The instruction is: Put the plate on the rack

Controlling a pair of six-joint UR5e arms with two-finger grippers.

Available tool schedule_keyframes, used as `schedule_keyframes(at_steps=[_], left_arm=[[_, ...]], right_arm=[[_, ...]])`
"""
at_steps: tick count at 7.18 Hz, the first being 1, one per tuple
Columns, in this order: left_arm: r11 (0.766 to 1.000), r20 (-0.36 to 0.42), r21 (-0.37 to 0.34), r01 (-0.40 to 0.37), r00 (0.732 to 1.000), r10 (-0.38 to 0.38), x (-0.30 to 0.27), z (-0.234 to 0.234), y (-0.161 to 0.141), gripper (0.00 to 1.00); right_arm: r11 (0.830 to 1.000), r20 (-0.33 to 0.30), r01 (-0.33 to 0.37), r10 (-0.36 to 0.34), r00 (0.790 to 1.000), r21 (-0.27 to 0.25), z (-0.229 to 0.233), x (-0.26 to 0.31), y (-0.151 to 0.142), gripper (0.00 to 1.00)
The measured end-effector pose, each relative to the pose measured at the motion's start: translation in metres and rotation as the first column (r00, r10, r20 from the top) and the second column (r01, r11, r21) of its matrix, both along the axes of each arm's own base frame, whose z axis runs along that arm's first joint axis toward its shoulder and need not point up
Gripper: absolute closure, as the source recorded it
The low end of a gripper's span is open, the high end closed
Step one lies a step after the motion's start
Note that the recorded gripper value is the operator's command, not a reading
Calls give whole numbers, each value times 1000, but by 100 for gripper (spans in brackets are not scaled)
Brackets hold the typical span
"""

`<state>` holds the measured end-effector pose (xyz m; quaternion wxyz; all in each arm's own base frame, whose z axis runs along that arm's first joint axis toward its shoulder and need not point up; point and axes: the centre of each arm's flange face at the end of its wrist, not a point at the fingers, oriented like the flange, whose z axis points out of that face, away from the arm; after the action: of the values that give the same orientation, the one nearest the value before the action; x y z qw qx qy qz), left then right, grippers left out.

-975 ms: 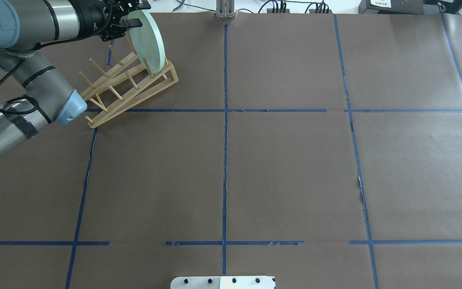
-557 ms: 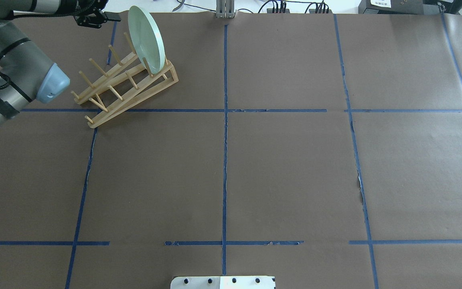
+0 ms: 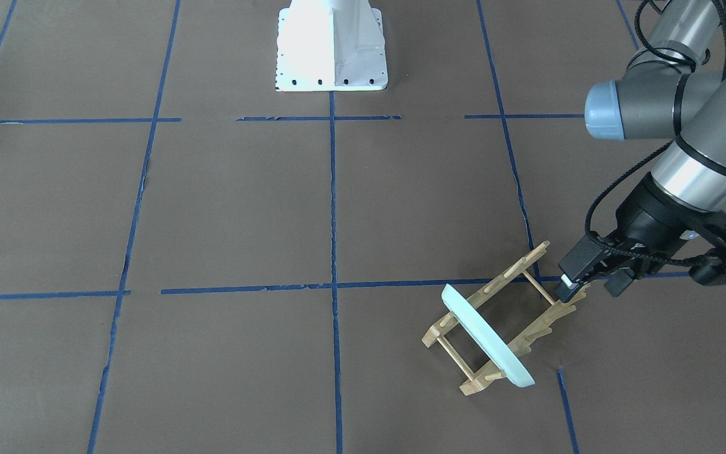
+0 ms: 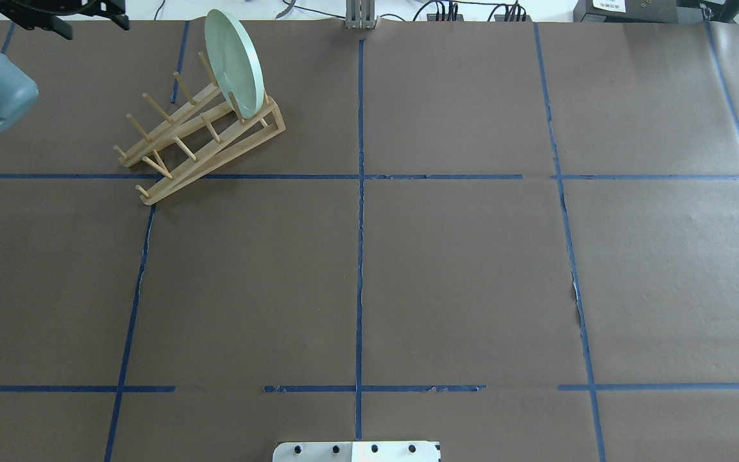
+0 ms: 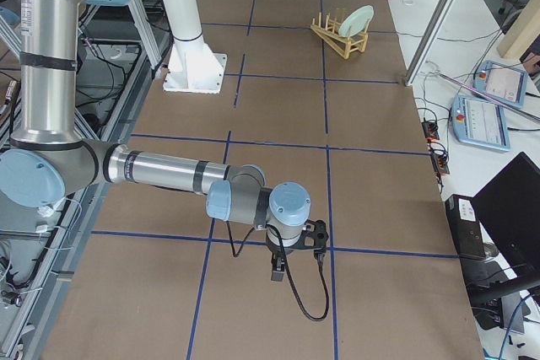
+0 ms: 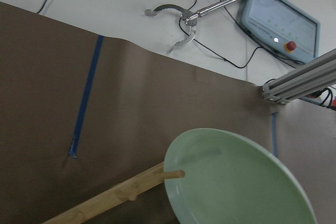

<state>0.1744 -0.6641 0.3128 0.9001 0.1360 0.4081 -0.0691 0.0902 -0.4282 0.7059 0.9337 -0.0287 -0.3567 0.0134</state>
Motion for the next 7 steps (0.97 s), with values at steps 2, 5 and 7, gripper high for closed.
schedule_keyframes(at_steps=[2,5,7], left_arm=[[988,171,1,-152,974,149,-104,78,10,0],[974,60,-159,-161,983,172,-224,195,96,0],[963,29,-238,-129,990,140,-247,251,154,0]], right_arm=[[1000,0,0,0,1000,0,0,0,0,0],[1000,0,0,0,1000,0,0,0,0,0],[1000,0,0,0,1000,0,0,0,0,0]])
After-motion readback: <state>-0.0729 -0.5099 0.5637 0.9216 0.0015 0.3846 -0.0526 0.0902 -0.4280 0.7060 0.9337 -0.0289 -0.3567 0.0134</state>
